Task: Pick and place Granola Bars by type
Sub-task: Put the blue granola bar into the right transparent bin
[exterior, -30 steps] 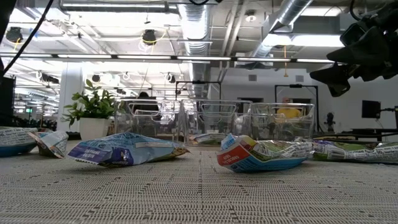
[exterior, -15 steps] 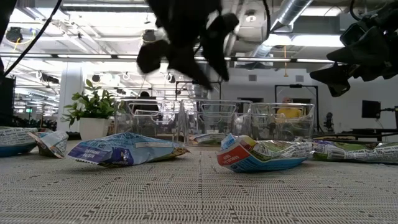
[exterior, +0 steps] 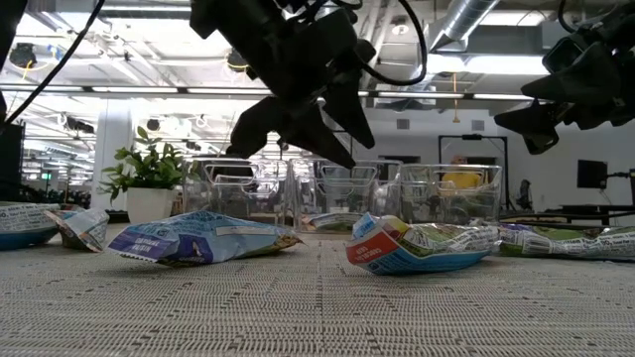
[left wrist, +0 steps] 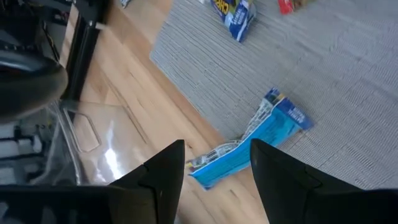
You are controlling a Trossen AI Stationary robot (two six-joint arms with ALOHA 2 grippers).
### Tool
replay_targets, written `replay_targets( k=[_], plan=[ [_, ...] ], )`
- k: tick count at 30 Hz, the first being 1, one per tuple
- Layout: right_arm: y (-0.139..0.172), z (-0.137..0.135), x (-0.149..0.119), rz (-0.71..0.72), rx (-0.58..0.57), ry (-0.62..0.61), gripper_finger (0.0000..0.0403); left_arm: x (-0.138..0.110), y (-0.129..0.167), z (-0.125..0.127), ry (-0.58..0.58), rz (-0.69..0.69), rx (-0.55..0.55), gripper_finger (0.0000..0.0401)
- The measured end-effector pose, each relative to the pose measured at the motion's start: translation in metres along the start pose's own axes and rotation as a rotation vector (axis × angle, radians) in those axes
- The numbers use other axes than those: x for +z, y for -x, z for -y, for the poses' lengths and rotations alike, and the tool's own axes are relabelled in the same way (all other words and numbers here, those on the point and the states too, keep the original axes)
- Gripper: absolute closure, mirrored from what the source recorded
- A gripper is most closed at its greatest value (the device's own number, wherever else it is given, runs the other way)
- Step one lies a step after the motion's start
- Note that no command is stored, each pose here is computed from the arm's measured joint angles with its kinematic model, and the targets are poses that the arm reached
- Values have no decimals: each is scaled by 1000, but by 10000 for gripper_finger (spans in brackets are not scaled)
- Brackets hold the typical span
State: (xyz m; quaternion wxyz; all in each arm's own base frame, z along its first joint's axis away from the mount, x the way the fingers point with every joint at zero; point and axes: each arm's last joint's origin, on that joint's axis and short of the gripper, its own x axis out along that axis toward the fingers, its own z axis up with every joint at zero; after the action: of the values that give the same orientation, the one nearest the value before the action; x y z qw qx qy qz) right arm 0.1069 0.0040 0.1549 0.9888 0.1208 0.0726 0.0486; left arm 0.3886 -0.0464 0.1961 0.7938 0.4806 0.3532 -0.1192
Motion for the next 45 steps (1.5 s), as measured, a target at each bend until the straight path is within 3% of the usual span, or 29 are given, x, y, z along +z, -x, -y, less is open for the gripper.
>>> replay_targets(
  k=[3, 7, 14, 18, 21, 26, 29, 40, 45],
  plan=[
    [0, 0, 0, 0, 0, 0, 148, 2, 1, 2, 129, 4, -5, 225],
    [0, 0, 0, 0, 0, 0, 148, 4, 2, 7, 396, -21, -38, 225],
    [0, 0, 0, 0, 0, 0, 148, -3, 4, 16, 1034, -143, -108, 225],
    [0, 0, 0, 0, 0, 0, 148, -7, 6, 25, 1357, -243, -265, 225],
    [0, 0, 0, 0, 0, 0, 148, -9, 10, 33, 1520, -336, -429, 225],
    [0, 0, 0, 0, 0, 0, 148, -5, 14, 38, 1643, -386, -686, 225],
    [0, 0, 0, 0, 0, 0, 148, -1, 18, 38, 1680, -391, -772, 225],
    [0, 0, 0, 0, 0, 0, 148, 5, 42, 50, 1618, -516, -597, 225],
    [0, 0, 0, 0, 0, 0, 148, 22, 44, 60, 1643, -464, -587, 225]
  ],
)
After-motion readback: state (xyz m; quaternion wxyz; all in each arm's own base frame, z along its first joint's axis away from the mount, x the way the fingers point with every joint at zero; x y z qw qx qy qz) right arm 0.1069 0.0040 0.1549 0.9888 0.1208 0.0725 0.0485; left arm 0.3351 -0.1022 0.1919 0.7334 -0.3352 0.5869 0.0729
